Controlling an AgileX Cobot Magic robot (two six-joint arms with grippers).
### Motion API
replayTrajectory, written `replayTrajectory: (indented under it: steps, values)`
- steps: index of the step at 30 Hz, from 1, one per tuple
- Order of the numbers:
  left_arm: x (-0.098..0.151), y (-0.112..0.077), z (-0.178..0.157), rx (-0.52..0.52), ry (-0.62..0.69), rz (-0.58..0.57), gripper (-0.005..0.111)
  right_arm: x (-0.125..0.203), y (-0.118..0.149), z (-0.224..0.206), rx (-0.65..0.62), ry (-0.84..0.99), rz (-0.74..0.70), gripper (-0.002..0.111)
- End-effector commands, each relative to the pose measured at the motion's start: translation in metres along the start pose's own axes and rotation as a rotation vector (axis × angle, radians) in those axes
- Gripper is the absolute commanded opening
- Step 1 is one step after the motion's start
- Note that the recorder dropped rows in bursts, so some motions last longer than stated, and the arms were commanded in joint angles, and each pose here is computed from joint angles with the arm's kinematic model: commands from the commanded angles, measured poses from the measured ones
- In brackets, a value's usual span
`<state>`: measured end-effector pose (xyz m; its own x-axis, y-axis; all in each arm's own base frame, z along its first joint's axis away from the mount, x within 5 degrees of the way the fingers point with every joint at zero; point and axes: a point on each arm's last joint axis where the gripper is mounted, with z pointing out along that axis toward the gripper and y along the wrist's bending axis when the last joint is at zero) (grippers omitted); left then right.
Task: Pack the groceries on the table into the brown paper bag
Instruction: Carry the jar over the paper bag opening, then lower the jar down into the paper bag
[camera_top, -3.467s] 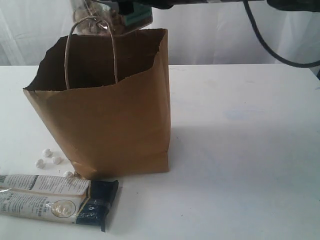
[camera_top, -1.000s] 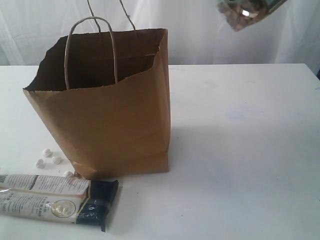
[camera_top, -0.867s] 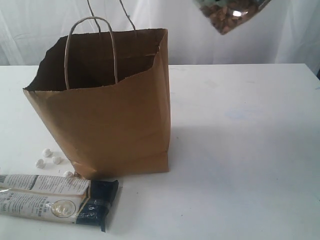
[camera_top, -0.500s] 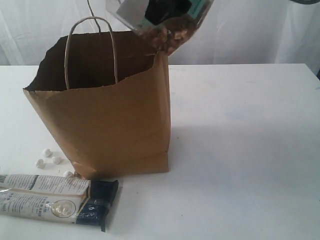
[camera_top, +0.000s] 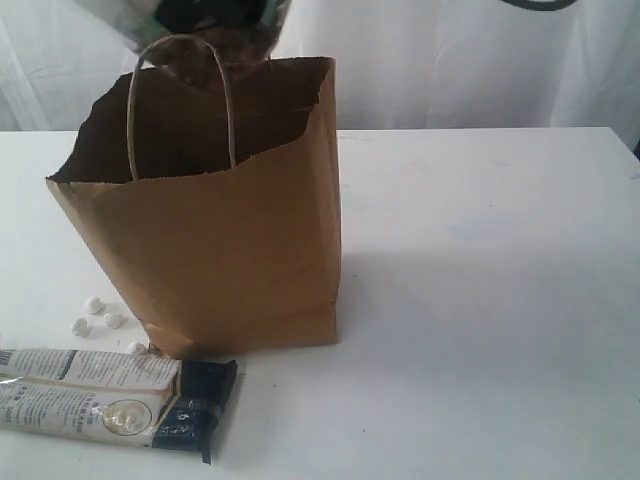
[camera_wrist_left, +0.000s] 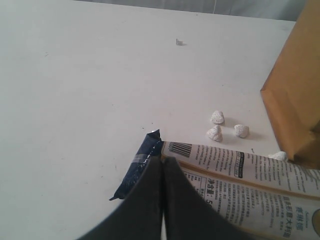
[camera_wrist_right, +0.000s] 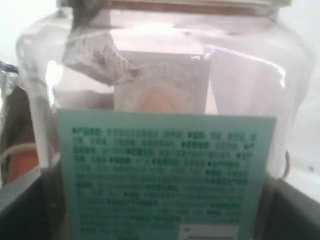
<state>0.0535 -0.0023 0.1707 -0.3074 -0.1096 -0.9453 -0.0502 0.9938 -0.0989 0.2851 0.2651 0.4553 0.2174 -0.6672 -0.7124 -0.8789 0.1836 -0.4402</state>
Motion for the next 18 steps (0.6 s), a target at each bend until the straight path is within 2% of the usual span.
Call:
replayTrajectory:
  steps: [1,7,9,14,18]
  values:
    - [-0.001,0.0,0.0,0.005,-0.011,-0.015,0.0,-0.005,0.004,0.006,-0.018,-0.021,-0.032,0.0]
    - [-0.001,0.0,0.0,0.005,-0.011,-0.015,0.0,0.024,0.006,0.022,-0.075,0.24,-0.019,0.0]
    - [-0.001,0.0,0.0,0.005,-0.011,-0.015,0.0,0.027,0.007,0.024,-0.083,0.266,-0.019,0.0]
    - [-0.001,0.0,0.0,0.005,-0.011,-0.015,0.0,0.026,0.002,0.029,-0.033,0.232,-0.026,0.0]
    - [-0.001,0.0,0.0,0.005,-0.011,-0.015,0.0,0.01,0.0,0.032,-0.009,0.054,0.046,0.0]
